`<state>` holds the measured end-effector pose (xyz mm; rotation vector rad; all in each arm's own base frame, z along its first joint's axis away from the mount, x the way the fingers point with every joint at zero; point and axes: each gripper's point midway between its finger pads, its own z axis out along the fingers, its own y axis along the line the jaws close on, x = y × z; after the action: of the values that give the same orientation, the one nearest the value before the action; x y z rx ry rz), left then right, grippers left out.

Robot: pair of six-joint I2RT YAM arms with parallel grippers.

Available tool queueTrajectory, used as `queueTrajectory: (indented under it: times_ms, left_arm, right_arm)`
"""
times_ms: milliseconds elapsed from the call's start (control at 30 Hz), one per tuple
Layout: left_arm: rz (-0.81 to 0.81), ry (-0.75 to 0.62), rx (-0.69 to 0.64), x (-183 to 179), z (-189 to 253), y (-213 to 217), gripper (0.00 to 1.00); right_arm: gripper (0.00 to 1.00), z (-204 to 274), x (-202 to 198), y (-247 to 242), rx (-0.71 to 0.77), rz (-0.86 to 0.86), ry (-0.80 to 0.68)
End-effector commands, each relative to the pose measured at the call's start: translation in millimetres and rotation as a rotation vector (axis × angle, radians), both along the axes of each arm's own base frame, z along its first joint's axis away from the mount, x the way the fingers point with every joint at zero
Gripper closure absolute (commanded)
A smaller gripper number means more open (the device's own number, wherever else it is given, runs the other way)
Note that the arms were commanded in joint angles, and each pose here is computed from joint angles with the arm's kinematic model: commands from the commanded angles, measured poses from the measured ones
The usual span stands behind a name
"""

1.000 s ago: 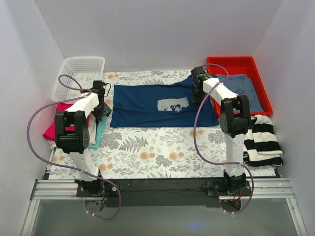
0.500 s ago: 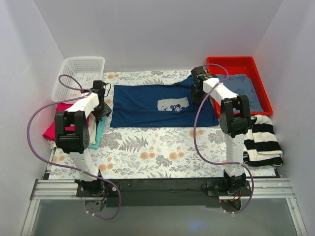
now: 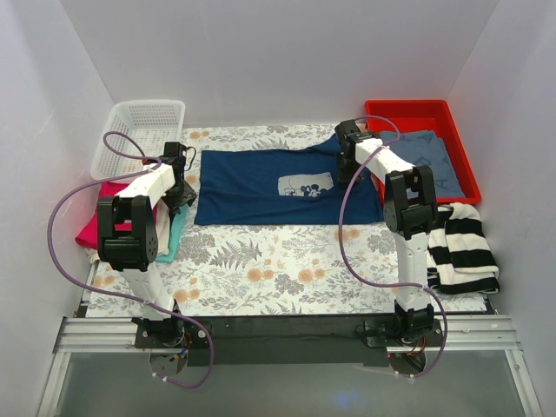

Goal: Fold and stack the t-shirts
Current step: Fold the flattened tshirt in 1/3 of the way

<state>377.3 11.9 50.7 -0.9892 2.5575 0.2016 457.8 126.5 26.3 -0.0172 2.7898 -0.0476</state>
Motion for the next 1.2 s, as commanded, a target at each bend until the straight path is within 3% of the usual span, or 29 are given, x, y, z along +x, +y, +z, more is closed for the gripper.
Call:
queueTrajectory:
  times_ms: [0, 167, 733, 1167]
  left_arm:
    - [0.003, -0.03, 0.024, 9, 10, 7, 0.61]
    - [0.002, -0.031, 0.021, 11, 10, 6, 0.62]
    - [-0.004, -0.033, 0.015, 14, 9, 5, 0.62]
    - [-0.002, -0.029, -0.001, 15, 7, 2, 0.62]
  right_arm:
    - [0.74, -3, 0, -1, 0.008, -0.011, 0.007]
    - [0.99, 2, -3, -4, 0.005, -0.021, 0.002]
    - [0.99, 83, 41, 31, 0.116, 0.056, -0.204]
    - [0.99, 64, 72, 71, 0.208, 0.19, -0.23]
